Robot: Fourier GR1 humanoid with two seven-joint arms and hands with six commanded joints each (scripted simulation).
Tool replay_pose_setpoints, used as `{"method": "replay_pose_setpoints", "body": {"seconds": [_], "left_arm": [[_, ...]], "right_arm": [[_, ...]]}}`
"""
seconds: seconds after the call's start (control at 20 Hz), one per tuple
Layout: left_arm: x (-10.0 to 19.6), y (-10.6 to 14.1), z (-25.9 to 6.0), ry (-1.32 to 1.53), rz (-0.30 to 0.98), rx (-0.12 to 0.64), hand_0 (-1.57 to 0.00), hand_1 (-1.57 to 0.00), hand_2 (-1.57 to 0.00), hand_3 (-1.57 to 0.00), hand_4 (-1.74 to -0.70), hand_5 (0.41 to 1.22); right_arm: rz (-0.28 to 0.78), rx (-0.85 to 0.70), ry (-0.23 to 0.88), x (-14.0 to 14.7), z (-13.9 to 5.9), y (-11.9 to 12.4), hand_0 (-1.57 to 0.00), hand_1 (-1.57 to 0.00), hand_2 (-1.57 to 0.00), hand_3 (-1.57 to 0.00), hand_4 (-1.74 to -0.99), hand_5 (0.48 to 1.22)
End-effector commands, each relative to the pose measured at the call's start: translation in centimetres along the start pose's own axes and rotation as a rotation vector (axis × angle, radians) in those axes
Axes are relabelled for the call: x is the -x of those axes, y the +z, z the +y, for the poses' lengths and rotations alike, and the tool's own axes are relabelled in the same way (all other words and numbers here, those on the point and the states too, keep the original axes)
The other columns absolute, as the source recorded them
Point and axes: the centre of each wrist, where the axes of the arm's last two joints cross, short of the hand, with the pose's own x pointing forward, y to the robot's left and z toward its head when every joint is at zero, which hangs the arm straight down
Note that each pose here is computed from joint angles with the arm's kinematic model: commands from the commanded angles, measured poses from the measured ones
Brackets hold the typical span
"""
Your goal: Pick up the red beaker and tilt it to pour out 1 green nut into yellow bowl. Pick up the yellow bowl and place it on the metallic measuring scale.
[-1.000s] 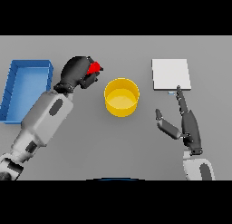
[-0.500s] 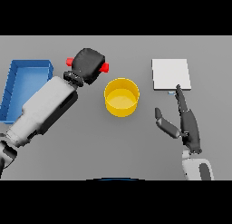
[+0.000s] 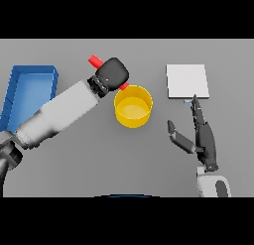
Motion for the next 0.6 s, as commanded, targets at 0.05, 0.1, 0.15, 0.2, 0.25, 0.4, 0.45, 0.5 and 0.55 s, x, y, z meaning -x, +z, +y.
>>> {"method": "replay_pose_setpoints", "body": {"seconds": [0.05, 0.1, 0.15, 0.2, 0.25, 0.4, 0.45, 0.5, 0.55], "left_arm": [[-0.4, -0.3, 0.4, -0.079, -0.003, 0.017, -1.57, -1.57, -1.57, -1.53, -1.74, 1.220], [-0.3, -0.4, 0.6, -0.122, -0.015, 0.035, -1.57, -1.57, -1.57, -1.54, -1.74, 1.220], [-0.8, -0.4, 0.9, -0.161, -0.024, 0.038, -1.57, -1.57, -1.57, -1.55, -1.74, 1.220], [-0.9, -0.4, 1.1, -0.195, -0.029, 0.040, -1.57, -1.57, -1.57, -1.55, -1.74, 1.221], [-1.1, -0.7, 1.2, -0.229, -0.029, 0.037, -1.57, -1.57, -1.57, -1.55, -1.74, 1.221], [-0.4, -1.0, 1.9, -0.308, -0.031, 0.046, -1.57, -1.57, -1.57, -1.56, -1.74, 1.221], [-0.8, -1.4, 2.4, -0.341, -0.036, 0.057, -1.57, -1.57, -1.57, -1.56, -1.74, 1.221], [-0.7, -1.5, 2.7, -0.377, -0.044, 0.077, -1.57, -1.57, -1.57, -1.57, -1.74, 1.221], [-0.9, -1.6, 3.2, -0.406, -0.055, 0.088, -1.57, -1.57, -1.57, -1.57, -1.74, 1.221]], "right_arm": [[0.010, 0.003, 0.010, 0.1, -0.3, -0.2, 0.00, 0.00, 0.00, 0.00, -1.293, 0.631], [0.012, 0.010, 0.014, 0.1, -0.3, -0.3, 0.00, 0.00, 0.00, 0.00, -1.291, 0.631], [0.017, 0.016, 0.023, 0.2, -0.5, -0.2, 0.00, 0.00, 0.00, 0.00, -1.288, 0.627], [0.017, 0.017, 0.020, 0.2, -0.3, -0.1, 0.00, 0.00, 0.00, 0.00, -1.286, 0.618], [0.023, 0.017, 0.027, 0.2, -0.1, -0.3, 0.00, 0.00, 0.00, 0.00, -1.278, 0.609], [0.029, 0.019, 0.051, 0.4, -0.1, -0.1, 0.00, 0.00, 0.00, 0.00, -1.270, 0.588], [0.027, 0.013, 0.049, 0.2, 0.0, -0.4, 0.00, 0.00, 0.00, 0.00, -1.260, 0.586], [0.020, 0.015, 0.065, 0.1, 0.0, -0.3, 0.00, 0.00, 0.00, 0.00, -1.250, 0.583], [0.023, 0.022, 0.070, -0.1, 0.2, -0.5, 0.00, 0.00, 0.00, 0.00, -1.236, 0.582]]}}
